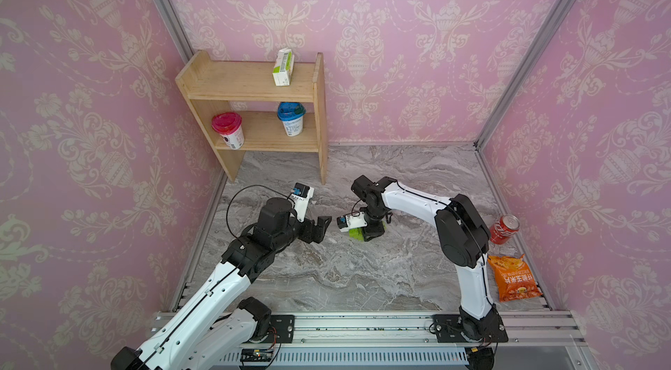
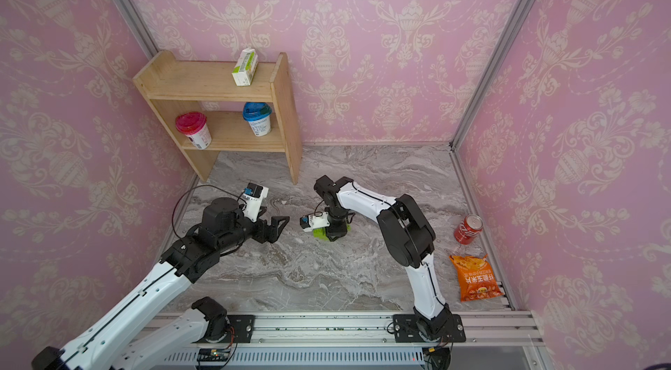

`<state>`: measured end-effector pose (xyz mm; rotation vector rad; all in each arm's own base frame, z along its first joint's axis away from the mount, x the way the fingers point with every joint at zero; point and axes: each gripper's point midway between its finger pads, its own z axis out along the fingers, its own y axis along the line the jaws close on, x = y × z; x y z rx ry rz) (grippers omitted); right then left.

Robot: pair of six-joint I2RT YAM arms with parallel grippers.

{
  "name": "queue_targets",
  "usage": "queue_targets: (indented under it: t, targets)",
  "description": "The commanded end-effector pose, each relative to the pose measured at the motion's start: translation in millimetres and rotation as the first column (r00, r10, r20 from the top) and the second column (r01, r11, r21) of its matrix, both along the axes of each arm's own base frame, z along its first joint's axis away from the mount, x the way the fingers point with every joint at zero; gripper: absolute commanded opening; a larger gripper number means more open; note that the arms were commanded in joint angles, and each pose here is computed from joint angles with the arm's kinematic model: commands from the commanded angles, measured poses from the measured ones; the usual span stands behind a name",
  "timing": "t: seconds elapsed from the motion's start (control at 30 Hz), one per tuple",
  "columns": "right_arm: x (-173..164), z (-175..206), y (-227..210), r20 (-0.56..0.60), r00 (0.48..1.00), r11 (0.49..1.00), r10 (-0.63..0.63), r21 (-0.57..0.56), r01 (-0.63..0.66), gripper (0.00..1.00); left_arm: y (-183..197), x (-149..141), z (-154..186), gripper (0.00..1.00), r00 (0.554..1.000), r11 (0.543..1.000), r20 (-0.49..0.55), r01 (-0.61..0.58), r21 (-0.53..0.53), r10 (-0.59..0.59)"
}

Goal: Assemble the letter v with lego
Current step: Adjust the lego brick at the center of the board.

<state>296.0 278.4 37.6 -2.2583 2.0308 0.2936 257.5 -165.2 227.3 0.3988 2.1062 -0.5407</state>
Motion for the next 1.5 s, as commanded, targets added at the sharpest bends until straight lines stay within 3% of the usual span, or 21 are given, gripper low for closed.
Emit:
queue_targets:
  t: [0.0,0.3,0.63,0.8,1.07,1.17,1.3,1.47]
  targets:
    - [-4,2,2,-0.026,1.0,1.0,-0.007,-0.011,0.007,0.43,5,2,2,0.94,1.0,1.0,0.022,-0.011,0.015,0.011]
    - [-8,5,4,-0.052,0.999,1.0,-0.005,-0.011,0.004,0.38,6,1,4,0.94,1.0,1.0,0.025,-0.013,0.014,0.012]
    - [-39,14,8,-0.193,0.981,1.0,0.007,-0.003,-0.007,0.3,6,1,3,0.94,1.0,1.0,0.026,-0.014,0.013,0.014]
    - [-57,19,11,-0.301,0.954,1.0,0.01,0.017,-0.005,0.3,5,1,1,0.94,1.0,1.0,0.02,-0.012,0.012,0.012]
    - [-54,8,12,-0.383,0.923,0.999,-0.044,-0.035,0.033,0.33,9,-2,2,0.94,1.0,1.0,0.024,-0.02,0.013,0.02]
    - [-46,7,13,-0.376,0.925,0.998,-0.062,-0.032,0.054,0.41,11,-5,4,0.94,0.999,1.0,0.025,-0.023,0.014,0.023]
    - [-33,14,15,-0.34,0.938,0.997,-0.074,-0.012,0.075,0.71,12,-6,4,0.94,0.999,1.0,0.025,-0.024,0.014,0.023]
    - [-5,35,16,-0.255,0.962,0.994,-0.093,0.026,0.103,0.79,9,-2,4,0.94,0.999,1.0,0.028,-0.02,0.011,0.02]
